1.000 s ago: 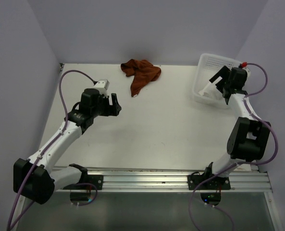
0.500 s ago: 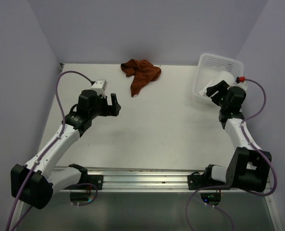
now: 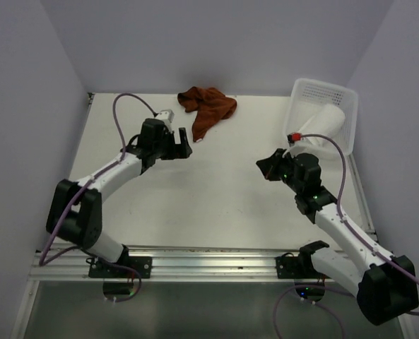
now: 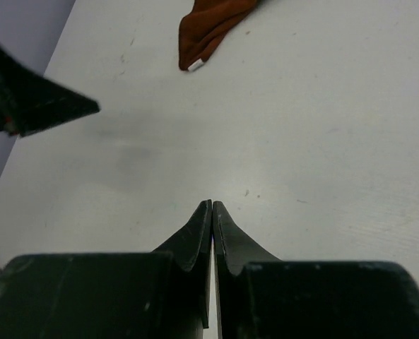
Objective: Roll the towels
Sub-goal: Place the rolled towel into the container, then grab a towel with the left arm
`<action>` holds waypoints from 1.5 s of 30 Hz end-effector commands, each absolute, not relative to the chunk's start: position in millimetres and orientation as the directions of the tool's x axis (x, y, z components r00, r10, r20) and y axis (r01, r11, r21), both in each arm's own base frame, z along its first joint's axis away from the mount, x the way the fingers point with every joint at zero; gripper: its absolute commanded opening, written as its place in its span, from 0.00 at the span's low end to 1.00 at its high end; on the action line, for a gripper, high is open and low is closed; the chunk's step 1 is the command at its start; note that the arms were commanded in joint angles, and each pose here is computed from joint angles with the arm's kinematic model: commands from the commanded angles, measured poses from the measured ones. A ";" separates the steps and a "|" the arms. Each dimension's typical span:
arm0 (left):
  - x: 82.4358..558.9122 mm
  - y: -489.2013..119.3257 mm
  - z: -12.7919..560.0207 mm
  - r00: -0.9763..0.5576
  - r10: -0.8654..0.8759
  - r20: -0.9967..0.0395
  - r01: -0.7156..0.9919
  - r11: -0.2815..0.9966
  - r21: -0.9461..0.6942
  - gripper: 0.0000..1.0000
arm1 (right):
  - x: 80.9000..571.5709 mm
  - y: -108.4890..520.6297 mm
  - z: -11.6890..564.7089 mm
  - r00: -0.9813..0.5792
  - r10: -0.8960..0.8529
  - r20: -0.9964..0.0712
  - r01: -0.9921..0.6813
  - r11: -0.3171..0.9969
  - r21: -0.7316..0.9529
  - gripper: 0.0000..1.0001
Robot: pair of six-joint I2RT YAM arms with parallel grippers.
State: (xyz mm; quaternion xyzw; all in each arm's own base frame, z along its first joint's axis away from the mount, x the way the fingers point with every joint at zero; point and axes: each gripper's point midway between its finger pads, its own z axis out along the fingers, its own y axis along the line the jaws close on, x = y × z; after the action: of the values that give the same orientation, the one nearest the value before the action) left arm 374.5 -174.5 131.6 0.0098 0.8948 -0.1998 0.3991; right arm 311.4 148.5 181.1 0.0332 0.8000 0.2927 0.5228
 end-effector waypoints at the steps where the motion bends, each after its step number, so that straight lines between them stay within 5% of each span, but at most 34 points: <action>1: 432.5 -197.1 130.6 -0.650 -0.202 -0.733 0.173 0.900 -0.401 0.95 | 285.7 167.0 181.4 -0.485 0.277 -0.829 -0.348 0.809 0.474 0.04; 12: 534.6 -230.8 86.6 -0.652 -0.220 -0.726 0.133 0.909 -0.396 0.70 | 252.1 170.2 150.8 -0.565 0.188 -0.803 -0.394 0.794 0.463 0.11; 25: 538.3 -222.2 35.3 -0.699 -0.192 -0.689 0.026 0.956 -0.292 0.32 | 251.2 171.3 150.6 -0.567 0.189 -0.802 -0.398 0.789 0.468 0.10; 38: 515.6 -212.0 40.4 -0.679 -0.187 -0.710 0.012 0.964 -0.265 0.42 | 251.7 175.3 145.2 -0.582 0.200 -0.788 -0.396 0.777 0.490 0.11; 45: 515.7 -216.7 89.9 -0.555 -0.224 -0.801 0.059 0.950 -0.306 0.51 | 252.0 177.0 141.1 -0.592 0.199 -0.781 -0.395 0.773 0.496 0.12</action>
State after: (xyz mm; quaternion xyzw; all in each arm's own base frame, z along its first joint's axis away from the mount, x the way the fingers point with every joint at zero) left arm 501.7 -216.2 34.3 -0.0440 0.9077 -0.1359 0.3946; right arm 252.1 169.5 137.5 -0.0515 0.8365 0.3123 0.4472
